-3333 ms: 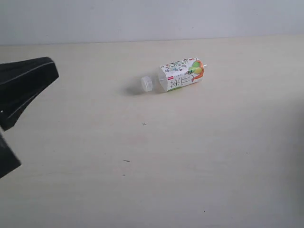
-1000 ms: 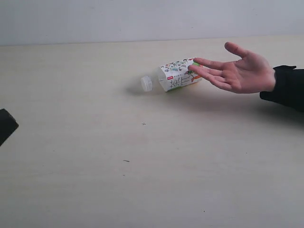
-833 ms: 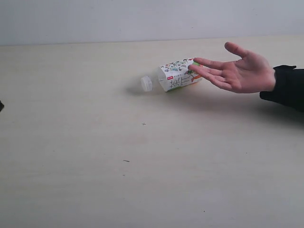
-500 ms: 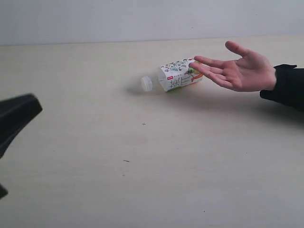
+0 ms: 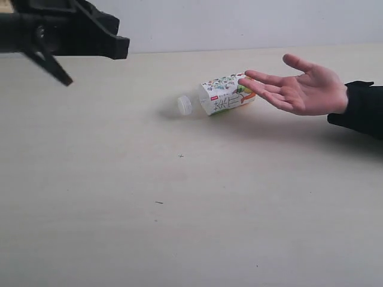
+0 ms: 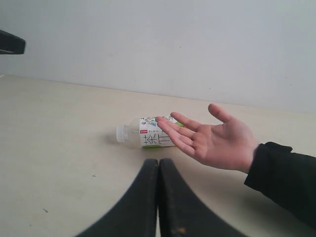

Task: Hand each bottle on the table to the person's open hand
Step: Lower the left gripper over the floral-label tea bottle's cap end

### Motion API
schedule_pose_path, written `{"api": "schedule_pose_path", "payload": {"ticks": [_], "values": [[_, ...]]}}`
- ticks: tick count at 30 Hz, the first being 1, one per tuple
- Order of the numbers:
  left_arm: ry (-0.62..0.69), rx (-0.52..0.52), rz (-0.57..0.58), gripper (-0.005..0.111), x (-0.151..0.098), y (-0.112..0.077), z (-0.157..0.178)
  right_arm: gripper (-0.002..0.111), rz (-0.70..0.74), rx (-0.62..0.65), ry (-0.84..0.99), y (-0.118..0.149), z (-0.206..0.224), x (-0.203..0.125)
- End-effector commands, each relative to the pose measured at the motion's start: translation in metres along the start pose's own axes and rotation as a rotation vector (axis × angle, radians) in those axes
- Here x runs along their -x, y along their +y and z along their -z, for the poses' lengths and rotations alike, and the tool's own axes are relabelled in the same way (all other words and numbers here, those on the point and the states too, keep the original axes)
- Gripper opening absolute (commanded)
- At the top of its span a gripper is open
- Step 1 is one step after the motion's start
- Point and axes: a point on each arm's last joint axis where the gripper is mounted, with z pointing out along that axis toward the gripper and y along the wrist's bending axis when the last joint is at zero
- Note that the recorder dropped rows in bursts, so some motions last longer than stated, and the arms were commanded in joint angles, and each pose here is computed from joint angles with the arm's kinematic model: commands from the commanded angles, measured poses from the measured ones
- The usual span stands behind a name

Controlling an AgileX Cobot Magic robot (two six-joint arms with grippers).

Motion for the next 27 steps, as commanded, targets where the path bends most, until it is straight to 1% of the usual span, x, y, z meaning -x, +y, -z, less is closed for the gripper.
{"api": "schedule_pose_path", "payload": {"ticks": [1, 4, 6, 8, 10, 11, 12, 17, 19, 21, 23, 27], "values": [[0.271, 0.004, -0.096, 0.0, 0.011, 0.012, -0.042, 0.0, 0.005, -0.007, -0.004, 0.0, 0.0, -0.001], [0.437, -0.012, -0.109, 0.0, 0.015, 0.014, -0.075, 0.0, 0.005, -0.007, -0.004, 0.0, 0.0, -0.001], [0.499, -0.018, -0.109, 0.0, 0.021, 0.015, -0.095, 0.0, 0.005, -0.007, -0.004, 0.0, 0.0, -0.001], [0.537, -0.022, -0.113, 0.0, 0.027, 0.016, -0.113, 0.0, 0.005, -0.007, -0.004, 0.0, 0.0, -0.001], [0.566, -0.032, -0.135, 0.0, 0.035, 0.016, -0.128, 0.0, 0.005, -0.007, -0.004, 0.0, 0.0, -0.001], [0.605, -0.045, -0.162, 0.0, 0.034, 0.016, -0.139, 0.0, 0.005, -0.007, -0.004, 0.0, 0.0, -0.001], [0.609, -0.049, -0.174, 0.0, 0.039, 0.016, -0.144, 0.0, 0.005, -0.007, -0.004, 0.0, 0.0, -0.001], [0.633, -0.069, -0.22, 0.0, 0.044, 0.014, -0.175, 0.0, 0.005, -0.007, -0.004, 0.0, 0.0, -0.001], [0.64, -0.1, -0.285, 0.0, 0.04, 0.008, -0.184, 0.0, 0.005, -0.007, -0.004, 0.0, 0.0, -0.001], [0.656, -0.158, -0.41, 0.0, 0.032, -0.004, -0.193, 0.0, 0.005, -0.007, -0.004, 0.0, 0.0, -0.001], [0.642, -0.21, -0.541, 0.0, 0.027, -0.018, -0.2, 0.0, 0.005, -0.007, -0.004, 0.0, 0.0, -0.001], [0.566, -0.218, -0.612, 0.0, 0.025, -0.037, -0.212, 0.0, 0.005, -0.007, -0.004, 0.0, 0.0, -0.001]]}}
